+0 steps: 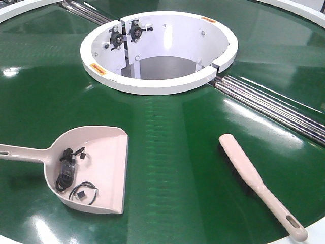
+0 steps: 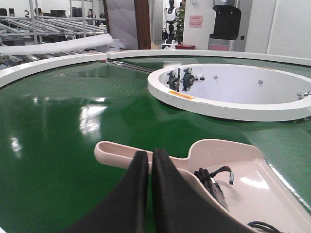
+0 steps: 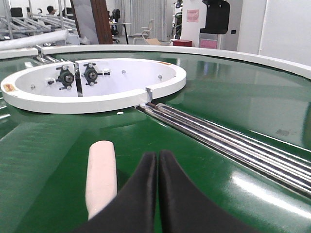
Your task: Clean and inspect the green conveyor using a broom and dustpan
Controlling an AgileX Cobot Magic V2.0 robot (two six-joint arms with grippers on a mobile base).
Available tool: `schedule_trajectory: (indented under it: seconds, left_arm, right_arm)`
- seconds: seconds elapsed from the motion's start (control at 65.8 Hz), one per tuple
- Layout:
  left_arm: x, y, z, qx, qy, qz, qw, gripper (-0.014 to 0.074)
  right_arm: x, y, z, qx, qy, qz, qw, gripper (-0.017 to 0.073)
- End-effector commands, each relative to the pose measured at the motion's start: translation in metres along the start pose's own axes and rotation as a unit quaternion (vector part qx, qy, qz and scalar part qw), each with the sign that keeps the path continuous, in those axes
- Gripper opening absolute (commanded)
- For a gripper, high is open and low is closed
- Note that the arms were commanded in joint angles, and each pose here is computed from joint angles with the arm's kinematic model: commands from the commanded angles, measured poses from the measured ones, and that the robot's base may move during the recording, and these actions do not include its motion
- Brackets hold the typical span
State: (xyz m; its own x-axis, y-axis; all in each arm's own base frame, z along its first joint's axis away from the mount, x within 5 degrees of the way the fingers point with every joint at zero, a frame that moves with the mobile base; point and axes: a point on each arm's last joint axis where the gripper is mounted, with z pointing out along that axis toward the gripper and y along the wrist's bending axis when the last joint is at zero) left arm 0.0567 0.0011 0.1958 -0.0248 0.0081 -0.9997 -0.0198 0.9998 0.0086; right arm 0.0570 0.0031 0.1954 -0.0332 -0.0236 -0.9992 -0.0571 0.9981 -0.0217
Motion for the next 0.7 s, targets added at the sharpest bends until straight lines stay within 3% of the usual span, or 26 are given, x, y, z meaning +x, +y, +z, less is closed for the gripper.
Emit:
schedule_trajectory:
  seconds: [0.0,0.683]
  left_arm:
    - [-0.0043,-0.0002,-0.0009,0.002,-0.039,-0.005,0.999,-0.0006]
    - [-0.0043,-0.0002,-0.0009,0.002,-0.039,-0.005,0.999,-0.0006]
  right_arm:
    - [-0.0059,-0.0004,-0.0012,0.004,-0.042,0.001,0.999,-0.0008]
    - [-0.0083,-0.0003,-0.0015,0.004,-0.056,-0.002,0.998,-0.0008]
